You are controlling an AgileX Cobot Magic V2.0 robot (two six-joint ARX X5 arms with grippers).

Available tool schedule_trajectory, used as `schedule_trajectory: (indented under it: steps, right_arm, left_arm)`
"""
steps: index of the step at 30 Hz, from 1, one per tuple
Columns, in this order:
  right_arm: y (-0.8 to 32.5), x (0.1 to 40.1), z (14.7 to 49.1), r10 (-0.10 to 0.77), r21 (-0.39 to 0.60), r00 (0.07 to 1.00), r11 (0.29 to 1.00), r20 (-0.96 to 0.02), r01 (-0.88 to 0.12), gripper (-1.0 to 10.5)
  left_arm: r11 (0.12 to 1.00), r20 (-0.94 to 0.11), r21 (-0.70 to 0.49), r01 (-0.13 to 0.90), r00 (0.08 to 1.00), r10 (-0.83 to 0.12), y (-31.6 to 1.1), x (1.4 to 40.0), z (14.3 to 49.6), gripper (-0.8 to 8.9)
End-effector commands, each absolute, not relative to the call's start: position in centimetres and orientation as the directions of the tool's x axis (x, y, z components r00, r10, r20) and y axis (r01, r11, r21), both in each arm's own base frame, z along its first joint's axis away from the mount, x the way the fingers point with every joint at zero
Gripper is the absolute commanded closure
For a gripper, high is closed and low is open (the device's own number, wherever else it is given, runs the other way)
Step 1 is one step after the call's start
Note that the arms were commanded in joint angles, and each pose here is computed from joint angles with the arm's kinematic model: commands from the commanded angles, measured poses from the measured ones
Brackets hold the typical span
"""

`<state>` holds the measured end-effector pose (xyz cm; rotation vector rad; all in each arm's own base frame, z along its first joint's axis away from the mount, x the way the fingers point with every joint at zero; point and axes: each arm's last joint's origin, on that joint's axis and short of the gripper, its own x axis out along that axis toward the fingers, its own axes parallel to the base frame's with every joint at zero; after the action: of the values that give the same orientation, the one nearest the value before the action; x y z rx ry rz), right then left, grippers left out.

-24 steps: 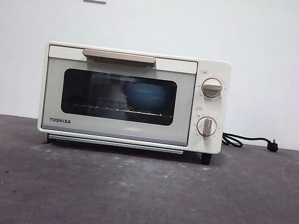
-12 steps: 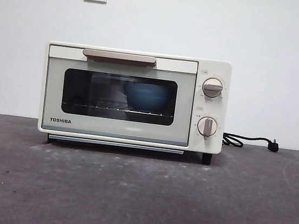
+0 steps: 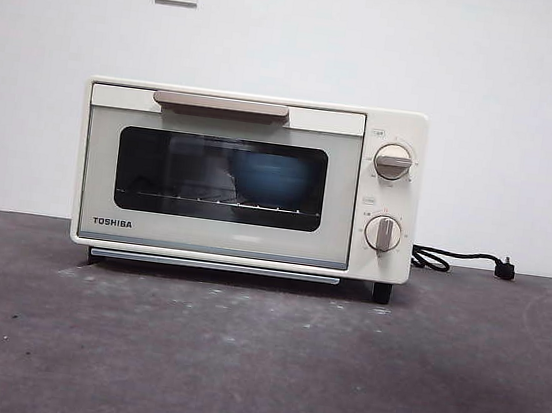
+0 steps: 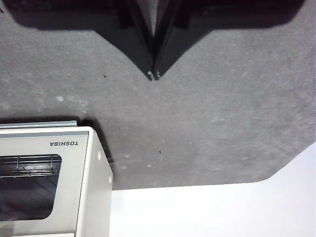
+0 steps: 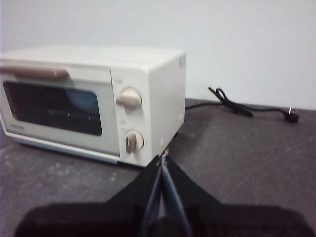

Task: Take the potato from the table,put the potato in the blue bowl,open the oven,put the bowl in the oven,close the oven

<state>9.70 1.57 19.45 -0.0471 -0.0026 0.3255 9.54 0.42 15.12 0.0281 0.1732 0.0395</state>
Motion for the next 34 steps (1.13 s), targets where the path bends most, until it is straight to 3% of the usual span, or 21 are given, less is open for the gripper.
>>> schedule_trajectory:
  steps: [1,15,34]
  right_arm:
    - [1.6,9.7,18.2,0.317,-0.034,0.948,0.948,-0.004,-0.317,9.4]
    - [1.5,9.4,15.0,0.313,0.019,0.937,0.949,-0.156,-0.314,9.4]
    - [1.5,9.4,15.0,0.316,0.042,0.936,0.949,-0.153,-0.313,9.4]
  left_arm:
    - [0.999,-0.177,0.022,-0.041,0.983,0.045,0.4,9.6,14.8,8.17]
    - [0.999,-0.177,0.022,-0.041,0.983,0.045,0.4,9.6,14.8,8.17]
    - [0.999,-0.177,0.022,-0.041,0.983,0.045,0.4,9.6,14.8,8.17]
